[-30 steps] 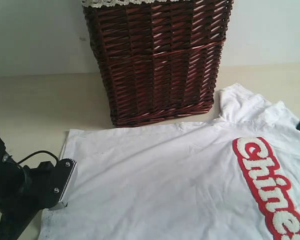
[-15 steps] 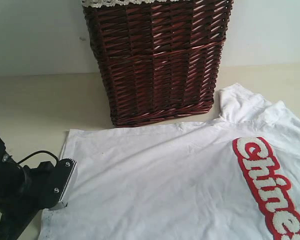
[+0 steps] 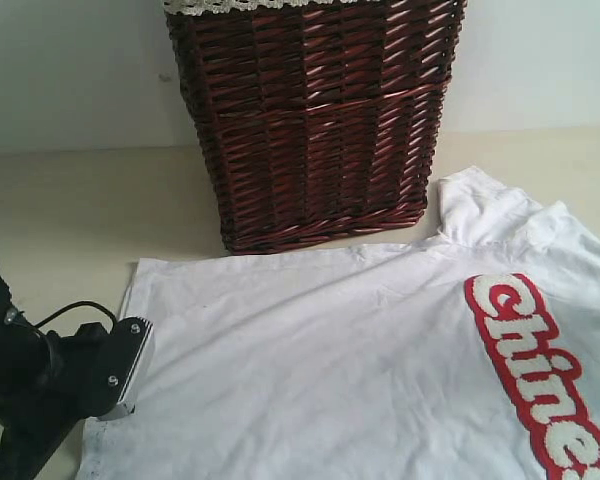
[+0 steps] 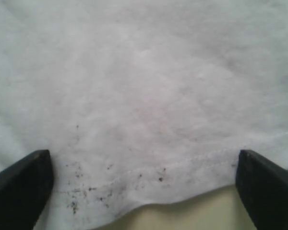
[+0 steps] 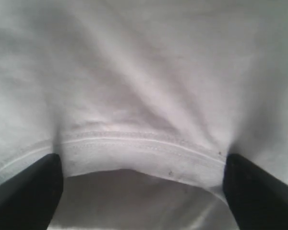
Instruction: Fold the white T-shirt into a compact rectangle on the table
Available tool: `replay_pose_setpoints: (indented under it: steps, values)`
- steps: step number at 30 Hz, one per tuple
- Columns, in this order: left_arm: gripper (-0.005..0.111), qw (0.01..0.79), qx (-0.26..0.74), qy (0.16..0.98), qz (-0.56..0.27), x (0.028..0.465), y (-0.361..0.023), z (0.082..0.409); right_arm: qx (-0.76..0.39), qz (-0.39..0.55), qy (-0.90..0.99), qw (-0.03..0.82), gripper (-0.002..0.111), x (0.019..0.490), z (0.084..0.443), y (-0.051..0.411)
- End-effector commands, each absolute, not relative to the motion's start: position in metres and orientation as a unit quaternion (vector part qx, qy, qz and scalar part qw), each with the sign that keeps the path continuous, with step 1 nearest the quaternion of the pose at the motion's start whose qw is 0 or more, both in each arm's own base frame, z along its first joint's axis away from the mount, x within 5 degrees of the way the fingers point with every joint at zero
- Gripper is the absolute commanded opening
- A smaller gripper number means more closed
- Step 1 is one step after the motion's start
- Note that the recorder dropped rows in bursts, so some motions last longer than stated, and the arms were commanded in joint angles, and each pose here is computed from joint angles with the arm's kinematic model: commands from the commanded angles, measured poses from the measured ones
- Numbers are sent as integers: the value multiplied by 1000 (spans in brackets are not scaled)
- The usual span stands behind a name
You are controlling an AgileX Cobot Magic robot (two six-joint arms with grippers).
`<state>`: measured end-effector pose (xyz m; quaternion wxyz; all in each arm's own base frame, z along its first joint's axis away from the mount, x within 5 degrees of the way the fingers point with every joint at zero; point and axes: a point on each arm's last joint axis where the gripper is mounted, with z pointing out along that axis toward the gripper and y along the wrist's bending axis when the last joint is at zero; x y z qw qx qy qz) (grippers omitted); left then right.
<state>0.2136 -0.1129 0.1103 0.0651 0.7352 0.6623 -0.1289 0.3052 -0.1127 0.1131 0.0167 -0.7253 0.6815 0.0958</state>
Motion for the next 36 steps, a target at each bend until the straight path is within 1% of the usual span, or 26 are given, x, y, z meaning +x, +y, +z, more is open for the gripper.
replay_pose_setpoints:
  steps: [1,2,4,5,6,7,8,9,11,15,17,18,20,22,27,30,34,36]
  values:
    - [105,36,735,663,-140,207,-111,100,-735,102,670,5,86,305,88,-113]
    - [105,36,735,663,-140,207,-111,100,-738,103,667,-1,84,303,86,-114]
    - [105,36,735,663,-140,207,-111,100,-747,104,656,-17,68,298,79,-115]
    - [105,36,735,663,-140,207,-111,100,-759,97,642,-32,52,295,75,-118]
    - [105,36,735,663,-140,207,-111,100,-766,95,634,-45,41,292,73,-119]
    - [105,36,735,663,-140,207,-111,100,-765,95,635,-56,34,289,72,-120]
    - [105,36,735,663,-140,207,-111,100,-758,96,642,-65,28,288,72,-121]
    - [105,36,735,663,-140,207,-111,100,-751,94,650,-68,26,288,72,-121]
    - [105,36,735,663,-140,207,-111,100,-754,92,647,-65,29,289,73,-121]
    - [105,36,735,663,-140,207,-111,100,-735,74,673,-26,60,295,82,-117]
    - [105,36,735,663,-140,207,-111,100,-731,56,680,5,77,300,87,-115]
    - [105,36,735,663,-140,207,-111,100,-731,47,680,17,84,302,89,-114]
    - [105,36,735,663,-140,207,-111,100,-724,33,688,38,92,306,95,-112]
    - [105,36,735,663,-140,207,-111,100,-719,24,693,49,95,307,103,-112]
    - [105,36,735,663,-140,207,-111,100,-717,10,693,66,94,302,138,-108]
    - [105,36,735,663,-140,207,-111,100,-719,27,691,64,94,293,157,-105]
    - [105,36,735,663,-140,207,-111,100,-725,86,683,41,94,280,163,-100]
    - [105,36,735,663,-140,207,-111,100,-724,81,684,41,94,282,160,-101]
